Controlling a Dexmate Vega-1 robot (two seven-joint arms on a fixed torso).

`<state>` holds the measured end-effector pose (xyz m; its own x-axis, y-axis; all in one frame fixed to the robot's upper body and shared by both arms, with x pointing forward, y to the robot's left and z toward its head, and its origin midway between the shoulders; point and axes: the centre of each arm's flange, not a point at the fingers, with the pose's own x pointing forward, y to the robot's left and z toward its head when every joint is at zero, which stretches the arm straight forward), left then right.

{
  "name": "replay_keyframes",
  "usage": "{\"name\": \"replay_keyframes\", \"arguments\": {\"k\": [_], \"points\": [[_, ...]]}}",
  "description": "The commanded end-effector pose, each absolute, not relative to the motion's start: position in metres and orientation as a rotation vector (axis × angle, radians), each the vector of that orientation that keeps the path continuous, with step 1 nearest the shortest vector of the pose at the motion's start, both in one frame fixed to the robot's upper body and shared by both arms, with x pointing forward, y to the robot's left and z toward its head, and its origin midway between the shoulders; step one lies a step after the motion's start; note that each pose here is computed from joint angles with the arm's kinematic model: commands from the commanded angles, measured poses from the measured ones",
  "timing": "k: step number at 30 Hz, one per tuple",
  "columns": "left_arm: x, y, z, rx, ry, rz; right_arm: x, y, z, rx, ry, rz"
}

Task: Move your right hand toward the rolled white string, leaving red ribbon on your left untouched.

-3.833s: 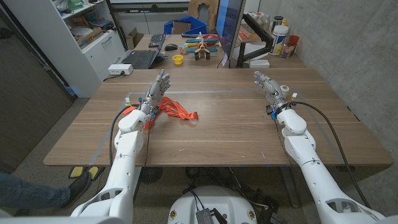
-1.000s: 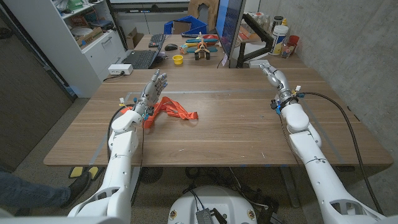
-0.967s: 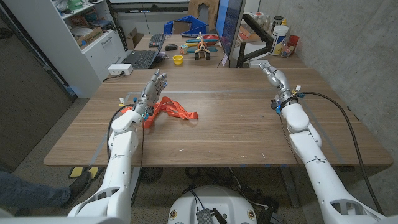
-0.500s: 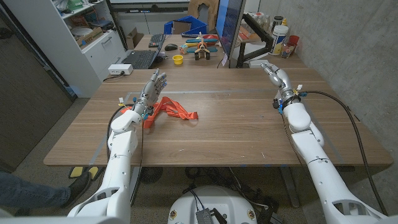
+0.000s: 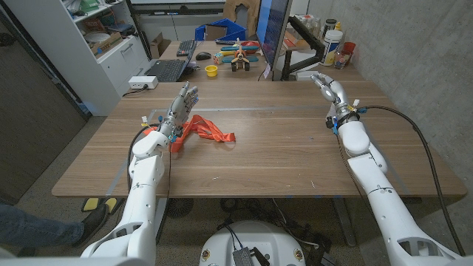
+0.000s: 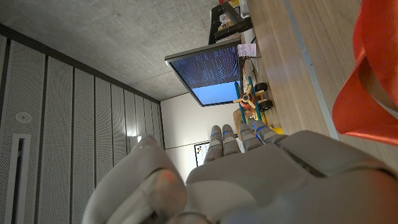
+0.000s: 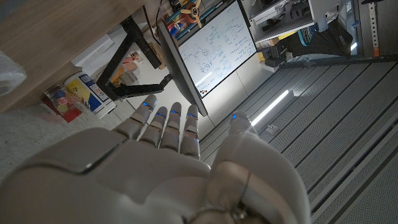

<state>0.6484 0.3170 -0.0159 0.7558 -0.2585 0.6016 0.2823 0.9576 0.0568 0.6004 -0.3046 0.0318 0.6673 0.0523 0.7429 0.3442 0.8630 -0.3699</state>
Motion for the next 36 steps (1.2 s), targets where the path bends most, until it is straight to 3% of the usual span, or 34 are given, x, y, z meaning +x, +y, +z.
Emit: {"name": "replay_keyframes", "arguments": {"k": [1, 36], "points": [[0.651, 0.316, -0.018, -0.044, -0.646, -0.298, 0.599, -0.312, 0.034, -0.54, -0.825, -0.213], [0.649, 0.317, -0.011, -0.037, -0.649, -0.312, 0.593, -0.327, 0.052, -0.723, -0.778, -0.343]]}}
